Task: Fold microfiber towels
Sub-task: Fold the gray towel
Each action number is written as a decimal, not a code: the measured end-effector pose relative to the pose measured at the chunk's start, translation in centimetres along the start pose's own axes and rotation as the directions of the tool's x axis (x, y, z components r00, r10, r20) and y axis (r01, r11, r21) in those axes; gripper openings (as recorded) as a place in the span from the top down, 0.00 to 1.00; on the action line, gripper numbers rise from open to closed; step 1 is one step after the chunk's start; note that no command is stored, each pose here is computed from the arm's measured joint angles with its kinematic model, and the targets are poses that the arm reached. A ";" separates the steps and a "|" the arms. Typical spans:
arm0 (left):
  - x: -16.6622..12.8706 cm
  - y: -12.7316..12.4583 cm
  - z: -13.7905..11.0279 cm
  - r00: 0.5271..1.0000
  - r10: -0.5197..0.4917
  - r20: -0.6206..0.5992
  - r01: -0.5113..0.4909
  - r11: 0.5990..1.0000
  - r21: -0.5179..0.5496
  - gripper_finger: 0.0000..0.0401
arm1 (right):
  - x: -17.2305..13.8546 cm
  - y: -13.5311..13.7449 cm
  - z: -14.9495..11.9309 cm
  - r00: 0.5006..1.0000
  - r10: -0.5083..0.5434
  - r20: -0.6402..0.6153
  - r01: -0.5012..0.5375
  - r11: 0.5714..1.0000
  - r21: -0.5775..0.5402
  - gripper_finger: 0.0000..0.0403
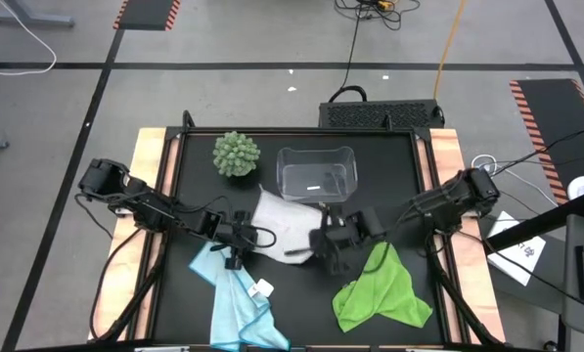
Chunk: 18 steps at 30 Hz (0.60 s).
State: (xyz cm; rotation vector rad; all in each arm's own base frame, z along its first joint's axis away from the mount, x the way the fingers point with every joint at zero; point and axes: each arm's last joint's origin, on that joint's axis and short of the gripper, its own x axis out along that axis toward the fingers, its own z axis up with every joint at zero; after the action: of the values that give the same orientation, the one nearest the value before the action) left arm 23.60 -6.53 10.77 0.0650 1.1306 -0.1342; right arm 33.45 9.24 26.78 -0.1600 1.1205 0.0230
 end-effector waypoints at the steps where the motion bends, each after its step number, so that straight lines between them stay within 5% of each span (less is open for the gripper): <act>1: 0.0 0.0 0.0 1.000 0.000 0.000 0.000 1.000 0.001 0.72 | 0.0 -0.7 0.3 1.000 0.014 0.017 -0.014 1.000 0.001 0.99; 8: 0.0 0.0 0.0 1.000 0.000 0.001 0.000 1.000 0.009 0.72 | 1.4 -3.8 2.0 0.976 0.177 0.125 -0.171 0.984 -0.057 0.99; 18: 0.0 0.0 0.0 1.000 -0.009 0.001 0.009 1.000 0.019 0.72 | 4.7 -4.7 6.3 0.962 0.268 0.047 -0.258 0.953 -0.157 0.99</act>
State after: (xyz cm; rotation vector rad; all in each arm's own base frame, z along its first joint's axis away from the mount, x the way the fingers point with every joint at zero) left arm 23.60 -6.56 10.77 0.0764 1.1287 -0.1529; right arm 41.63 5.15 25.83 -0.1413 1.0653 0.3495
